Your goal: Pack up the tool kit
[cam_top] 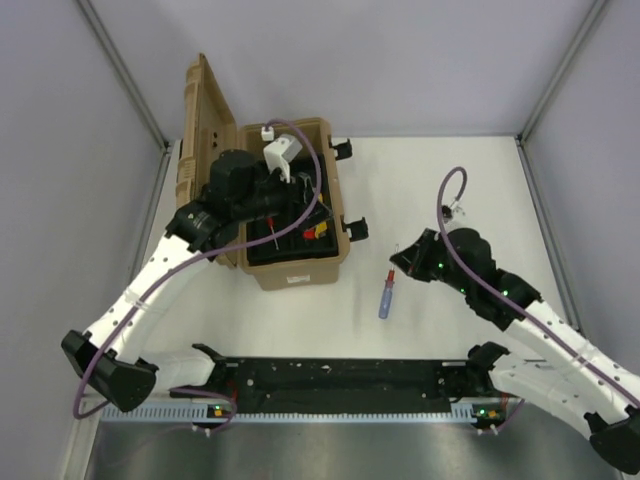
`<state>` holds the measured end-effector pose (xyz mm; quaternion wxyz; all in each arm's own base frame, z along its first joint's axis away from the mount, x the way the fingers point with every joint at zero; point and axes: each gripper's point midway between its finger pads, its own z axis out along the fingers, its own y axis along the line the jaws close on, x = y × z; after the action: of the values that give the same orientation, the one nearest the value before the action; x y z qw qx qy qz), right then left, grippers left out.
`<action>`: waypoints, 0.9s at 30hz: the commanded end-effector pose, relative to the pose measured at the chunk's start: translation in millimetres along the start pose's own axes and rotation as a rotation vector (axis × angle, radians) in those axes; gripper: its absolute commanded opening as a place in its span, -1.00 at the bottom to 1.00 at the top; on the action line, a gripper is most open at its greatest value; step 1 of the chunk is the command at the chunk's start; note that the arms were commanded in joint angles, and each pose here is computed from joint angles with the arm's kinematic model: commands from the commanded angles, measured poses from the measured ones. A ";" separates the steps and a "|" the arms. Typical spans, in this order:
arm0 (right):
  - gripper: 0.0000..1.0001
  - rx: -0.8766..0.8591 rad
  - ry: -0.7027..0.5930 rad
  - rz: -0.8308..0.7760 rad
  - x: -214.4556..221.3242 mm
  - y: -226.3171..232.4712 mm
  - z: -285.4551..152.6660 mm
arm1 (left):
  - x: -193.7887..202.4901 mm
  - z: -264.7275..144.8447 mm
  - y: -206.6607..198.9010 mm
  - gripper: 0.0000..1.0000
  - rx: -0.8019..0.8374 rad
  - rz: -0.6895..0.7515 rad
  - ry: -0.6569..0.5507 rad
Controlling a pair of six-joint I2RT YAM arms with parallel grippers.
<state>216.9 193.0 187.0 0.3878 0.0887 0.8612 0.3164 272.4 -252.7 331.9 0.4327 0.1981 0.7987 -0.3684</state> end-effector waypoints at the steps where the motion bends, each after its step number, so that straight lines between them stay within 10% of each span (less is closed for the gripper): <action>1: -1.00 -0.356 -0.104 -0.070 -41.8 85.9 -48.0 | 16.0 5.6 -59.2 0.38 0.310 0.045 0.038; 9: -1.00 -0.676 -0.178 -0.091 -68.7 152.3 -101.5 | 61.4 6.1 -113.0 0.40 0.543 -0.030 0.082; 27: -1.00 -0.766 -0.232 -0.052 -82.7 171.6 -106.2 | 54.7 6.0 -150.5 0.16 0.649 -0.113 0.017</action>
<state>187.2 242.7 361.4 0.4744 -0.0413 0.6775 0.5606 151.6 -352.7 332.1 0.3011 0.2851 0.6757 -0.6095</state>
